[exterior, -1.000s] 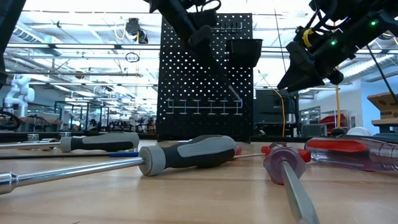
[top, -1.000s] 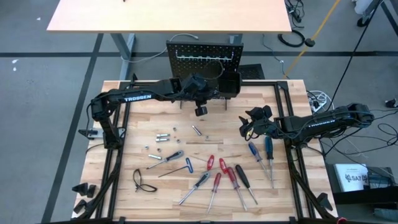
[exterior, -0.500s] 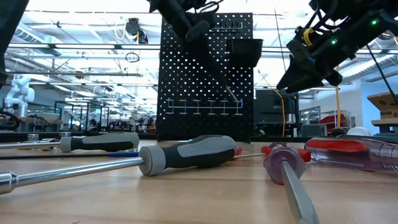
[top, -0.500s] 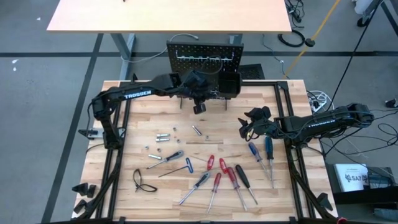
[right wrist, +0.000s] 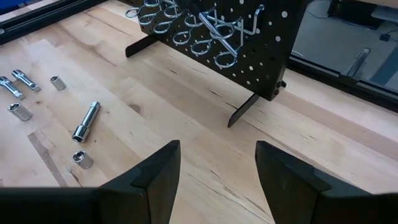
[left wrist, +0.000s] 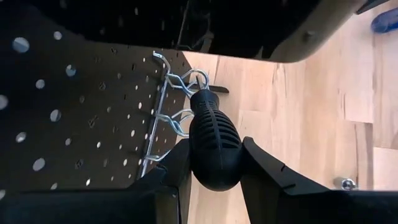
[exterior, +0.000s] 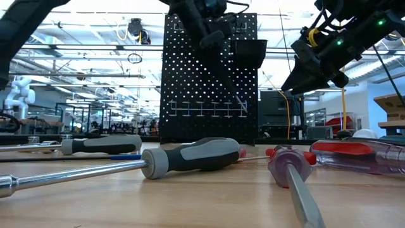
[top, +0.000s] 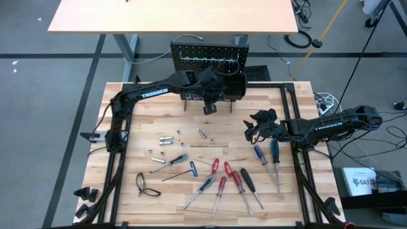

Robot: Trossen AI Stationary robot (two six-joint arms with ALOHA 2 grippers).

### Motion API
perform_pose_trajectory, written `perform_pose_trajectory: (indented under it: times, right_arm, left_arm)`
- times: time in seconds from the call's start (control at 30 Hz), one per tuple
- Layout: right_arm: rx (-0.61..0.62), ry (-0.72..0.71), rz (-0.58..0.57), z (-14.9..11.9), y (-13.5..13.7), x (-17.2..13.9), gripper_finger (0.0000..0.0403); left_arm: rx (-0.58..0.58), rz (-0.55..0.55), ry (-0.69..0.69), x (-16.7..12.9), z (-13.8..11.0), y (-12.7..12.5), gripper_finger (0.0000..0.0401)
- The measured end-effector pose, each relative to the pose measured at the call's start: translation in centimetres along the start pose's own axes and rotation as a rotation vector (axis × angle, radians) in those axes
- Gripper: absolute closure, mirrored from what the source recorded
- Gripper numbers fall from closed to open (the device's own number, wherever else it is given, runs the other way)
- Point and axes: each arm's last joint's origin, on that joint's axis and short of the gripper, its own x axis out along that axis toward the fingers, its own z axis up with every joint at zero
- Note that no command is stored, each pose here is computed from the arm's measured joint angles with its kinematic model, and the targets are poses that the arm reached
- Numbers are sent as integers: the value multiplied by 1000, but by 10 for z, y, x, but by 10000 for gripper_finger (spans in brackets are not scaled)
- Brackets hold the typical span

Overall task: Hang tools onto peg board
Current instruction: Hang the black screwdriver on the pegboard

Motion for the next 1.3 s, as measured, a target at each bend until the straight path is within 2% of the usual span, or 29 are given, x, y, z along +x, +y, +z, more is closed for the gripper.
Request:
perform_pose_trajectory:
  times: [0.13,0.43,0.77,1.3]
  right_arm:
    - [1,0,0,0,0,0,204]
    - [-3,1,-1,0,0,0,204]
    - [-39,14,-13,-3,2,4,204]
    - [-33,10,-2,-5,7,10,204]
  left_arm:
    - [49,12,25,-1,5,0,296]
    - [92,22,46,-26,11,7,296]
    - [75,-18,45,-17,10,10,296]
    - [102,-46,86,-7,24,14,296]
